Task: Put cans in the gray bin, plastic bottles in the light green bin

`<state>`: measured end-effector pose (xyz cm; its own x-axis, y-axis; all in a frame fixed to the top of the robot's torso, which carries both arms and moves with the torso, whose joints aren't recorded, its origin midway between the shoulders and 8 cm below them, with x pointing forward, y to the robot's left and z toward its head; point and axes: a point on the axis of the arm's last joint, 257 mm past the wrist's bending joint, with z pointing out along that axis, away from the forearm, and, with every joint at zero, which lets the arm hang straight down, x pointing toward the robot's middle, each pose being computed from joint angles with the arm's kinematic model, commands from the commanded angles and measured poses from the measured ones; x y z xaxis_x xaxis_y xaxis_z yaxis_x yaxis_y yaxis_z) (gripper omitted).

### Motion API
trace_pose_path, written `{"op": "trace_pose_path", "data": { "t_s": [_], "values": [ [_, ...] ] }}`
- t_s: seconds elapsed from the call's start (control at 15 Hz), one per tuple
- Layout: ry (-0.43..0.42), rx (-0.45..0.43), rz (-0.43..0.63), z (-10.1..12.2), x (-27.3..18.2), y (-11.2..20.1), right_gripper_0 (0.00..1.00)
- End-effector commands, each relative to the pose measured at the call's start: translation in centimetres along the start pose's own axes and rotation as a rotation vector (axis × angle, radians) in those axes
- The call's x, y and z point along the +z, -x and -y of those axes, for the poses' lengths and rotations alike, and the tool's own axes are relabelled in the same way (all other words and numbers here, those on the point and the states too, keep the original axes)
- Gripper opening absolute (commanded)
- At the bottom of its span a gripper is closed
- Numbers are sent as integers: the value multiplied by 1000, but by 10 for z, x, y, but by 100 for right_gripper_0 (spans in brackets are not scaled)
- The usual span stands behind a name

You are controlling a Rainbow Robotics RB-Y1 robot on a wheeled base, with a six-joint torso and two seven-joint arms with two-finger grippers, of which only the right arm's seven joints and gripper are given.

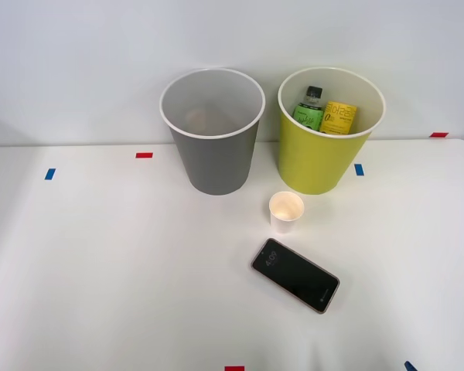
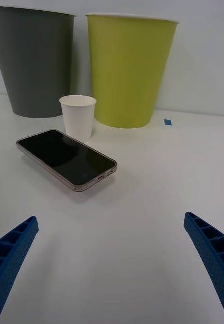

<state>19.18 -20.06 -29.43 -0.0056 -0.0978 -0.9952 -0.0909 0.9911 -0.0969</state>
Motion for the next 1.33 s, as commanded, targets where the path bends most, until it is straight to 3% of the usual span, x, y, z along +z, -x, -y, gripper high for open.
{"op": "trace_pose_path", "data": {
  "t_s": [0.07, 1.33],
  "values": [
    [0, 0, 0, 0, 0, 0, 100],
    [0, 0, 0, 0, 0, 0, 100]
  ]
}}
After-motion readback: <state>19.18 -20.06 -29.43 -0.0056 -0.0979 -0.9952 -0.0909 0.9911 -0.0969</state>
